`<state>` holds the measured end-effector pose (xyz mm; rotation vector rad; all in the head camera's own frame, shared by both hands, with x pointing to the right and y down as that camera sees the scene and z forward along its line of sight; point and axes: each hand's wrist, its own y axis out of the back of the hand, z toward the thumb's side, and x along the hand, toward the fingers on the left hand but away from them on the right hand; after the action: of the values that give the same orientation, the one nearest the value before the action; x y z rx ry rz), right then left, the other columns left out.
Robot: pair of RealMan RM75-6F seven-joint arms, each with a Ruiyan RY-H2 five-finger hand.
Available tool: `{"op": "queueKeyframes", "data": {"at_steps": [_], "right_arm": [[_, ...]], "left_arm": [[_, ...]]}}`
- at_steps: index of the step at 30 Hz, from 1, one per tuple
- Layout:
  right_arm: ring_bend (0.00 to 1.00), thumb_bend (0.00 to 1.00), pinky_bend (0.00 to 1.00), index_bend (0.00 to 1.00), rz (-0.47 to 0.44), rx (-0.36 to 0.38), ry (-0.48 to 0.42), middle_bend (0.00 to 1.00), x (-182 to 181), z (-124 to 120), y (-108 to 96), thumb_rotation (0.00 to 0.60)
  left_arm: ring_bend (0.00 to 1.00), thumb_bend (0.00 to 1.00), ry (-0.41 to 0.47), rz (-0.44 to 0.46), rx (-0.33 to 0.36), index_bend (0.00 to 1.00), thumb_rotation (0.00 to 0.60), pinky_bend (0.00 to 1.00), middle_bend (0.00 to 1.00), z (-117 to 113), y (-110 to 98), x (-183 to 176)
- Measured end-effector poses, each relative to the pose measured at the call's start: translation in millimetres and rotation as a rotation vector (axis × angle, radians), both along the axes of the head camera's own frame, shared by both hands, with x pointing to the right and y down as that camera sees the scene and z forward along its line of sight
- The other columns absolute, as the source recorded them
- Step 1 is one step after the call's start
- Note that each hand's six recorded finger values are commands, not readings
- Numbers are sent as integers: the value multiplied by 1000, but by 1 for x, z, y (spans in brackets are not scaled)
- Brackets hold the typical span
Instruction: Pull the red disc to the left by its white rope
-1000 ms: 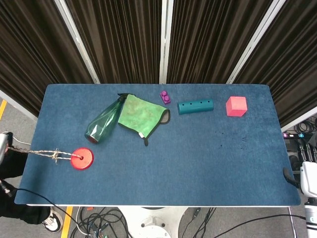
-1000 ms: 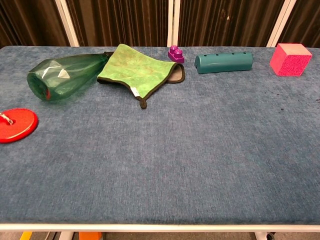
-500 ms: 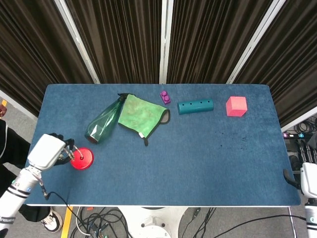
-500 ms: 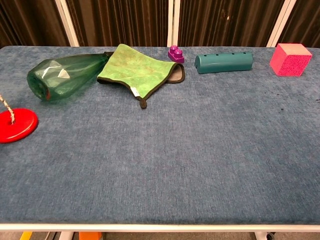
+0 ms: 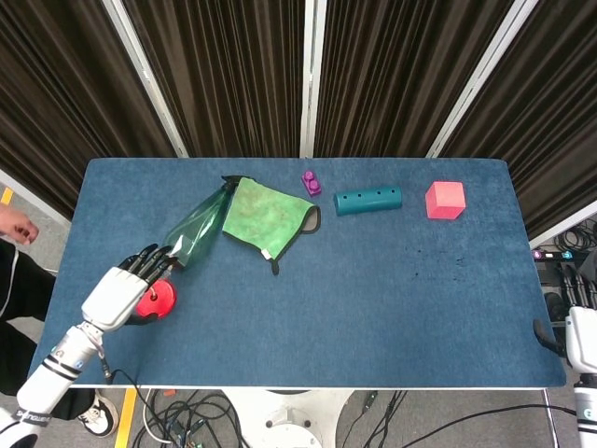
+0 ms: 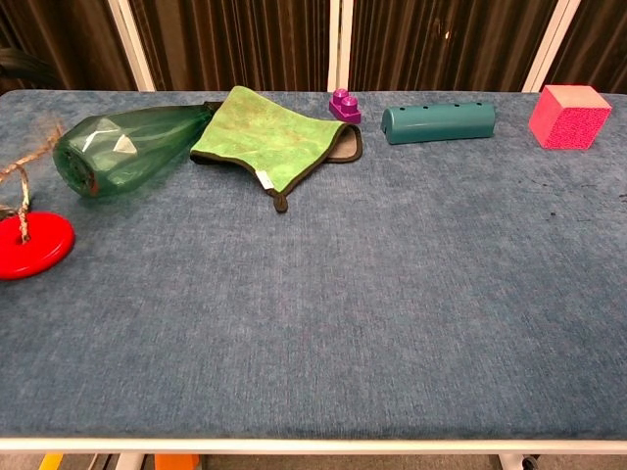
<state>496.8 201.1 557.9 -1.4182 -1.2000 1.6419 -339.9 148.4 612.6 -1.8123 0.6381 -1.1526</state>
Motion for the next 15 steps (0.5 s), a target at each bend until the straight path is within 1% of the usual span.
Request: {"op": "queueKeyframes", "data": {"at_steps": [2, 8, 15], "right_arm": [[0, 253, 0, 0, 1, 0, 1, 0, 1, 0, 0, 600], [0, 253, 0, 0, -6, -5, -4, 0, -2, 1, 0, 600], [0, 253, 0, 0, -12, 4, -6, 0, -5, 0, -1, 600]], "left_arm": [[4, 58, 5, -9, 11, 83, 600, 232, 65, -4, 2, -2], [3, 57, 1, -31, 66, 84, 600, 229, 44, -18, 12, -16], [3, 58, -29, -77, 75, 84, 600, 229, 45, -25, 21, -35]]}}
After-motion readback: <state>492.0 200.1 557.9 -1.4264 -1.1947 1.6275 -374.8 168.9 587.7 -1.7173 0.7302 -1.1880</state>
